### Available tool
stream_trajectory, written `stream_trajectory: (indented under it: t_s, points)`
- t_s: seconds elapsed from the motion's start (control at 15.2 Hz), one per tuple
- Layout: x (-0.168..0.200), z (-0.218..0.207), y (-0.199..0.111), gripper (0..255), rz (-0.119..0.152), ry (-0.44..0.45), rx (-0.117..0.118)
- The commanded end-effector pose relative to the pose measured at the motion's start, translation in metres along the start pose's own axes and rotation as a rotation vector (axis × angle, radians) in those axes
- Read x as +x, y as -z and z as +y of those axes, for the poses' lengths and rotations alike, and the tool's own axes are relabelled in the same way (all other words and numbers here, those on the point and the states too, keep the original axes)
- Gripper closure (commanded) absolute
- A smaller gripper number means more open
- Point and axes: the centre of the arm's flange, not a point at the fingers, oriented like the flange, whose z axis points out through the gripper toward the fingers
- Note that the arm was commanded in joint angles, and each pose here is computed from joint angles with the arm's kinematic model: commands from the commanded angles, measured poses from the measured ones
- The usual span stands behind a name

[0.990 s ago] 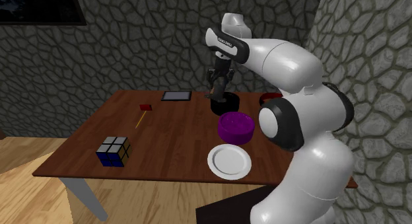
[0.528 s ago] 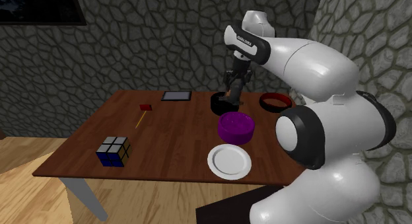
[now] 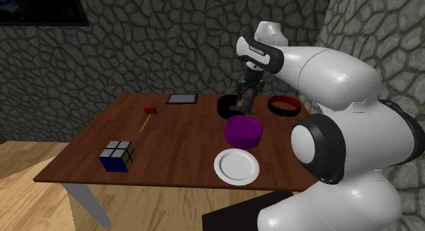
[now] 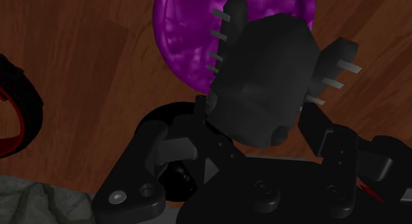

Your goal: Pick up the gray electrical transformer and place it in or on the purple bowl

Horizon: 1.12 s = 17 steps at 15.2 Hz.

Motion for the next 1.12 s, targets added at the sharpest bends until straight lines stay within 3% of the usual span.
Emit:
stream_trajectory:
  t_s: [0.0,0.66,1.06]
  points:
    - [-0.002,0.001,-0.01,255,0.001,0.0,0.0]
    - [-0.007,0.008,-0.062,255,0.001,0.0,0.0]
    - [-0.007,0.008,-0.064,255,0.001,0.0,0.0]
